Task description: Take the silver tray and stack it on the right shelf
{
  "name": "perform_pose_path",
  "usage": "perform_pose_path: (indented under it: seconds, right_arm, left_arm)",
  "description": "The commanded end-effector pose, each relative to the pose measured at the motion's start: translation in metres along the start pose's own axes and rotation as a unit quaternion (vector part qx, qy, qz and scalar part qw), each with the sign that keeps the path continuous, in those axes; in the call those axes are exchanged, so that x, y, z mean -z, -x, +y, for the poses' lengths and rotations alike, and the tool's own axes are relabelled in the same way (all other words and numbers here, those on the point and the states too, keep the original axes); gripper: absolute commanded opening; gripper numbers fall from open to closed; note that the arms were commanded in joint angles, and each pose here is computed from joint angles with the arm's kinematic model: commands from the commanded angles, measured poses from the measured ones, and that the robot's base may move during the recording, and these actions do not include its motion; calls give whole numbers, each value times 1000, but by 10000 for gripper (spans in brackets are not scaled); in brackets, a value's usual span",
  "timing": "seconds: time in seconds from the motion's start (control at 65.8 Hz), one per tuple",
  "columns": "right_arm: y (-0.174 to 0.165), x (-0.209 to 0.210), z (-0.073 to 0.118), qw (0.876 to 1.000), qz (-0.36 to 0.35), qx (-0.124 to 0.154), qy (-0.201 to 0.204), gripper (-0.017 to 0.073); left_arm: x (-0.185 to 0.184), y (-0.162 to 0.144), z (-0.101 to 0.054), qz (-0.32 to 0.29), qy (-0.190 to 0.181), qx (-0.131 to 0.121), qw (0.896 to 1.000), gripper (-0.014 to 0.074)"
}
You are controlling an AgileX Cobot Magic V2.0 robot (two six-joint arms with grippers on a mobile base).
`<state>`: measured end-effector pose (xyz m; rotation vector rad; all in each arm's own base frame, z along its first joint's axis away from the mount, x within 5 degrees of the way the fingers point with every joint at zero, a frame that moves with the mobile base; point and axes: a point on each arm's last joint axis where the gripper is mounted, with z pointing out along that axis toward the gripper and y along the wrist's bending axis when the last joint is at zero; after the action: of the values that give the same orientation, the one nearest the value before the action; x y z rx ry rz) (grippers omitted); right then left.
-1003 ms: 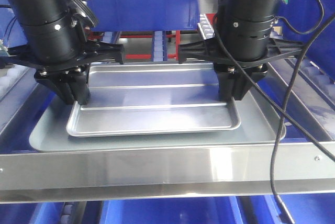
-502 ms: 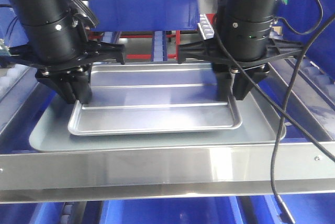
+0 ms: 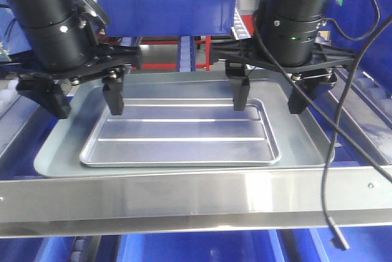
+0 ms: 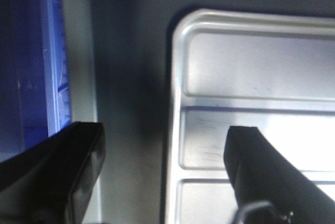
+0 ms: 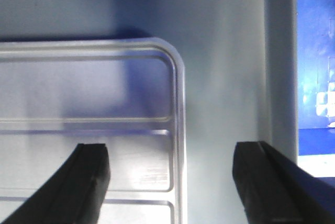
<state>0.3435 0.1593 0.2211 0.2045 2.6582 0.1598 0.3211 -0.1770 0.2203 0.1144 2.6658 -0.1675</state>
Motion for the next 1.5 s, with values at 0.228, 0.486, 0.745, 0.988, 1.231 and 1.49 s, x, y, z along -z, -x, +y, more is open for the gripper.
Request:
perform_pose_path:
  seconds: [0.228,0.486,0.745,0.988,1.231,1.49]
  right_arm:
    - [18,26,5,998,-59,0,37,39]
    - [20,40,9,995,-78,5,54,50]
    - [3,86,23,970,-154,152,113,50]
    - [-31,119,4,942,-229,163,181,50]
    - [-78,151,-35,901,-317,175,238,50]
    - [-131,188,-86,865,-391,172,263,50]
  left_arm:
    - [23,14,-1,-43,-15,0,999,-69]
    - [31,10,3,-18,1,5,1000,-81]
    - [70,-2,4,-116,-62,-1,991,-82]
    - [104,-43,5,-224,-122,-75,964,-81]
    - [136,-95,23,-333,-209,-94,915,-81]
    - [171,-147,51,-447,-252,-137,847,-82]
